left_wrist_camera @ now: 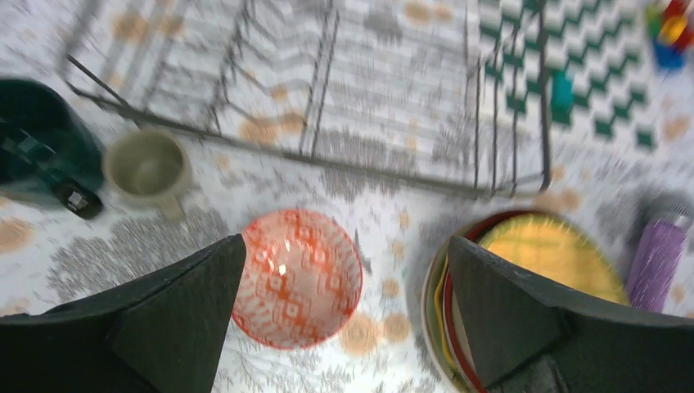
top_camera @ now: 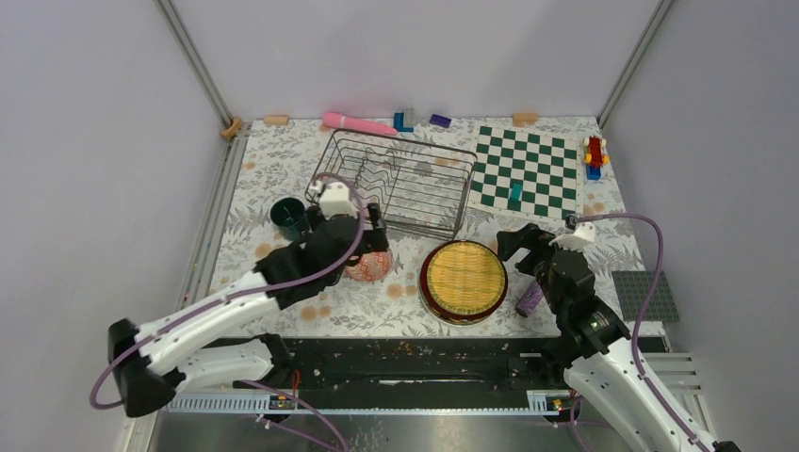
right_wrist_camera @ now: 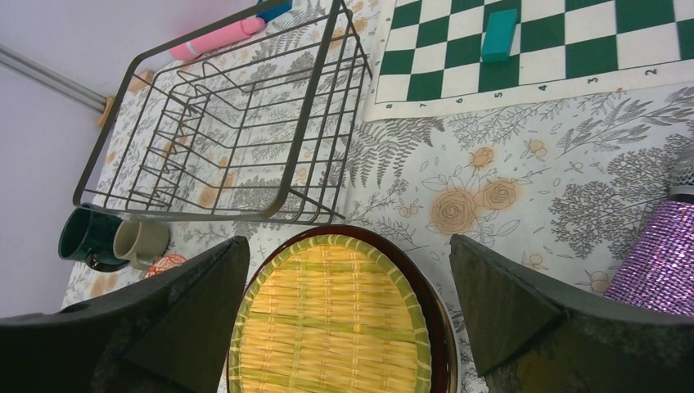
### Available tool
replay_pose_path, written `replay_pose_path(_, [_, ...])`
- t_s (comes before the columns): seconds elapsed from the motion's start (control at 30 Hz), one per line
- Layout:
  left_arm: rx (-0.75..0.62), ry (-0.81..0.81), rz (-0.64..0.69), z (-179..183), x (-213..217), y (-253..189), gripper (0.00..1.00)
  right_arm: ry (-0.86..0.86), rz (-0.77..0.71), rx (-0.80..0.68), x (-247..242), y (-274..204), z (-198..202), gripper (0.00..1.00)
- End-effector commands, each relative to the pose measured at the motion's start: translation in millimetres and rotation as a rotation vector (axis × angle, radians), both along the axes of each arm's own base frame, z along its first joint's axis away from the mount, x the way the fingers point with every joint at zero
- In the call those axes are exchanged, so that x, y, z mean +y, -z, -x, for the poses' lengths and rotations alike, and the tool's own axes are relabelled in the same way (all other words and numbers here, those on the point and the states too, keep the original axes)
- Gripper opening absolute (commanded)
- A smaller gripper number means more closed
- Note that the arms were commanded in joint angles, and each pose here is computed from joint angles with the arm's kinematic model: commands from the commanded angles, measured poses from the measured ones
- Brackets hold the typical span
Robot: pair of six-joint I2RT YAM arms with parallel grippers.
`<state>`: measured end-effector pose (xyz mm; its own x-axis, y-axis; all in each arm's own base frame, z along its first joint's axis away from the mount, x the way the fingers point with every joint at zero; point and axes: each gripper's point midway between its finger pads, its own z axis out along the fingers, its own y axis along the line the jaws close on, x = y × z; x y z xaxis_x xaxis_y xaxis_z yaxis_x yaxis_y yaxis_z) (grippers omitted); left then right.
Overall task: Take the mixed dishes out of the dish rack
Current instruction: Reset both arms
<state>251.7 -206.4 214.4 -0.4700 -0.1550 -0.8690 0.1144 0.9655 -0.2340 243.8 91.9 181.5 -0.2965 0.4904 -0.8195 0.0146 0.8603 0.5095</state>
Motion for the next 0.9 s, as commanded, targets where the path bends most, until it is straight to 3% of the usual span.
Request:
replay_pose_path(0.0, [-0.213,-0.158,0.036,-8,46,-50,0.99,0.077,0.016,-0.055,-17,-24,0,1.0])
replay_pose_path(0.1, [-0.287,-0.2,0.101,-7,74,-62,0.99,0.122,0.044,-0.036,-29,-21,5,1.0])
replay_pose_path(0.4, [-0.345,-0.427,0.191,-4,166,-58,0.99,0.307,0.118,0.005,-73,-13,23,1.0])
replay_pose_path(0.87, [-0.294,-0.424,0.197,-8,169,-40,0.99,0.379,0.154,0.0,-92,-10,33,1.0])
